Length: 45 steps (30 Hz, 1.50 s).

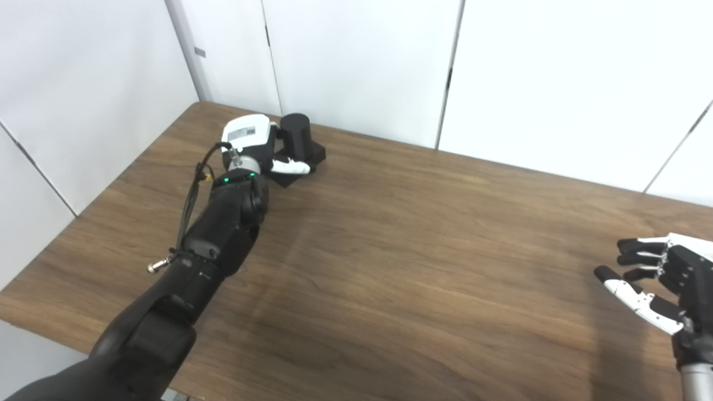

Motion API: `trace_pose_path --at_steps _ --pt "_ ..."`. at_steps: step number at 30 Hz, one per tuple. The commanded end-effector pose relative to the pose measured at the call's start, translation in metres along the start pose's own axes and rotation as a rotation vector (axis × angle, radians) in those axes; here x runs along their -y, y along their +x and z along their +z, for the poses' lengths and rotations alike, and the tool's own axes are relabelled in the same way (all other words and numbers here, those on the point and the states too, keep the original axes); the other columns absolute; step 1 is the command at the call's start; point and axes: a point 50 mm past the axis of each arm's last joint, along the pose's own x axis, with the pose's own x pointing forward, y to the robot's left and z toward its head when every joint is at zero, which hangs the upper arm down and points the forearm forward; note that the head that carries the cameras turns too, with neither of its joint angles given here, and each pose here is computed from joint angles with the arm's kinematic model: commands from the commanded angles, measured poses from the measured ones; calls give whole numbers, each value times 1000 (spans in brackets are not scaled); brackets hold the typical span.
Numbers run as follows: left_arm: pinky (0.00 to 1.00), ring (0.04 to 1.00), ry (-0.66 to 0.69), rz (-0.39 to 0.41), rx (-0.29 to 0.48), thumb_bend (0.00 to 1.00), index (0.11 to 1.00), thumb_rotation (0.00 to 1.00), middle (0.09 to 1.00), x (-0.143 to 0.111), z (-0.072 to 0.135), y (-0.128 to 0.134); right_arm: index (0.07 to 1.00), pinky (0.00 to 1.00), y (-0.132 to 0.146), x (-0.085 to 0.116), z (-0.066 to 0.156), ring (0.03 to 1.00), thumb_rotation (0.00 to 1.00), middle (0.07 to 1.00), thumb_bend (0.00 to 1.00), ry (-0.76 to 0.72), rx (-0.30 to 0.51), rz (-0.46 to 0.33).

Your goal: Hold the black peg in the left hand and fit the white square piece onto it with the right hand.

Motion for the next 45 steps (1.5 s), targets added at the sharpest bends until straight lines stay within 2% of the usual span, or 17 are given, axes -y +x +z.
trace_pose_path --at_steps 1,13,21,30,31,33,45 --pt "736 905 5 88 13 926 760 611 905 -32 9 11 488 442 7 4 16 554 116 612 495 9 100 -20" --pt "762 919 43 39 5 891 770 562 913 -22 4 14 488 431 6 6 16 547 115 615 495 11 103 -19" --pt "747 909 30 36 1 853 750 467 895 -22 3 13 488 423 6 6 16 535 114 613 494 19 100 -20" --pt "665 854 -26 93 13 761 643 252 872 -23 -3 9 488 424 5 8 16 537 114 615 494 9 99 -20" --pt "657 845 -44 101 19 618 555 148 865 -23 -4 8 488 425 5 8 15 537 114 615 494 7 100 -19" --pt "656 841 -86 109 28 546 505 89 857 -24 -5 6 488 424 5 8 15 537 114 614 494 8 103 -18" --pt "655 843 -149 87 68 523 485 65 853 -21 -6 0 488 408 6 9 15 525 115 614 494 19 96 -19"
